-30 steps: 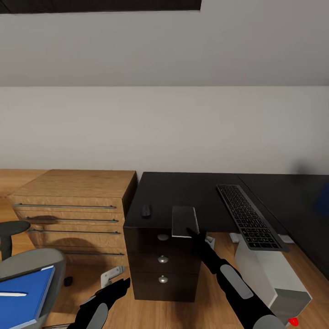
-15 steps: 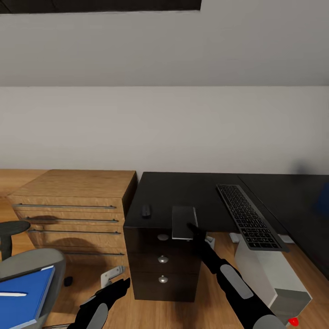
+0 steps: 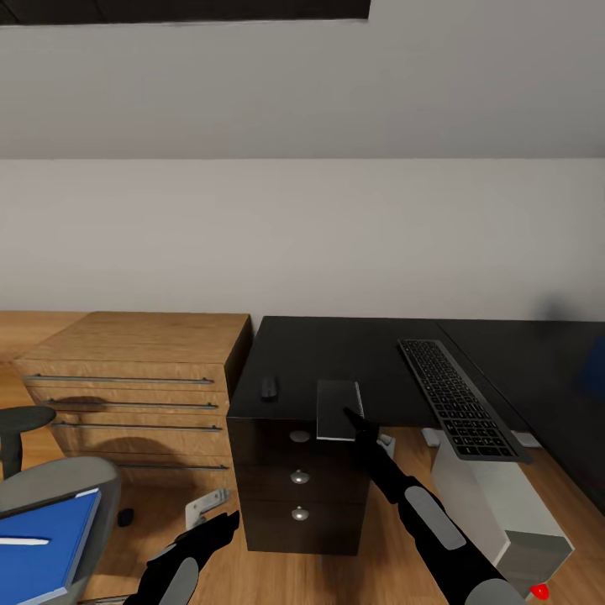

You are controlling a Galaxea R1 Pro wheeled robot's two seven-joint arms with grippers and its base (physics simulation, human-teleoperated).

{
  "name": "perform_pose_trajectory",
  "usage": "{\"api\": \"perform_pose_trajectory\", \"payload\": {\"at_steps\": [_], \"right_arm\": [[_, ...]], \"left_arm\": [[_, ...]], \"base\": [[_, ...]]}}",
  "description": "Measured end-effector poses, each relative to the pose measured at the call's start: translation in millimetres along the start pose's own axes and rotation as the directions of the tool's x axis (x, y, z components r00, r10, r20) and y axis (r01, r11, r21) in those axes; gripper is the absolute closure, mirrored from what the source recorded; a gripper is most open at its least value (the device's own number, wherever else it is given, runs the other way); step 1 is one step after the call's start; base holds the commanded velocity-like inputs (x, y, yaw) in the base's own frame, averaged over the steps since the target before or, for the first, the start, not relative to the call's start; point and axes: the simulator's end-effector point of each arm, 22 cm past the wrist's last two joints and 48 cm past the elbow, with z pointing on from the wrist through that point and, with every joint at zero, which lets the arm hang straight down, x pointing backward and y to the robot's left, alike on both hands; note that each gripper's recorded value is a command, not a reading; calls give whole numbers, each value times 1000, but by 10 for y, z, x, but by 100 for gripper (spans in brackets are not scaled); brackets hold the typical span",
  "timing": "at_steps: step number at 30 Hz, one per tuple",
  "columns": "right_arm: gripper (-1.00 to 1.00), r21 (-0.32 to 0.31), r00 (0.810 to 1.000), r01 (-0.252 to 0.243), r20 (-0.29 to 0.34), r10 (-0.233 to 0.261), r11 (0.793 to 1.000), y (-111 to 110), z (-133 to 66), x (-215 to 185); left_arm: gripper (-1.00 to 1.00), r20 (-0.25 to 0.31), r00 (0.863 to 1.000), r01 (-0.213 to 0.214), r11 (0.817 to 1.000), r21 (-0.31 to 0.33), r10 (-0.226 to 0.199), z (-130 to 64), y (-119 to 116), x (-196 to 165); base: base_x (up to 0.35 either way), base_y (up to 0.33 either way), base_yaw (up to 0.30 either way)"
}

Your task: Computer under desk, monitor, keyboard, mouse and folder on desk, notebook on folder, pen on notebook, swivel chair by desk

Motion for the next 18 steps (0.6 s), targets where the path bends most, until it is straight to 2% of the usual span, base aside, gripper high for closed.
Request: {"api": "perform_pose_trajectory", "payload": {"at_steps": [7,18], "right_arm": [[-100,1,1000,0,0,0,1000,-5,0,0],[-100,1,1000,0,0,0,1000,-9,1,-1]], "left_arm": [[-100,-1,1000,1,1000,0,-1,2,-1,3],[-100,-1,1000,2,1000,-1,-2,3,5,2]], "base": [[-66,0,0],[-259,0,0]]}}
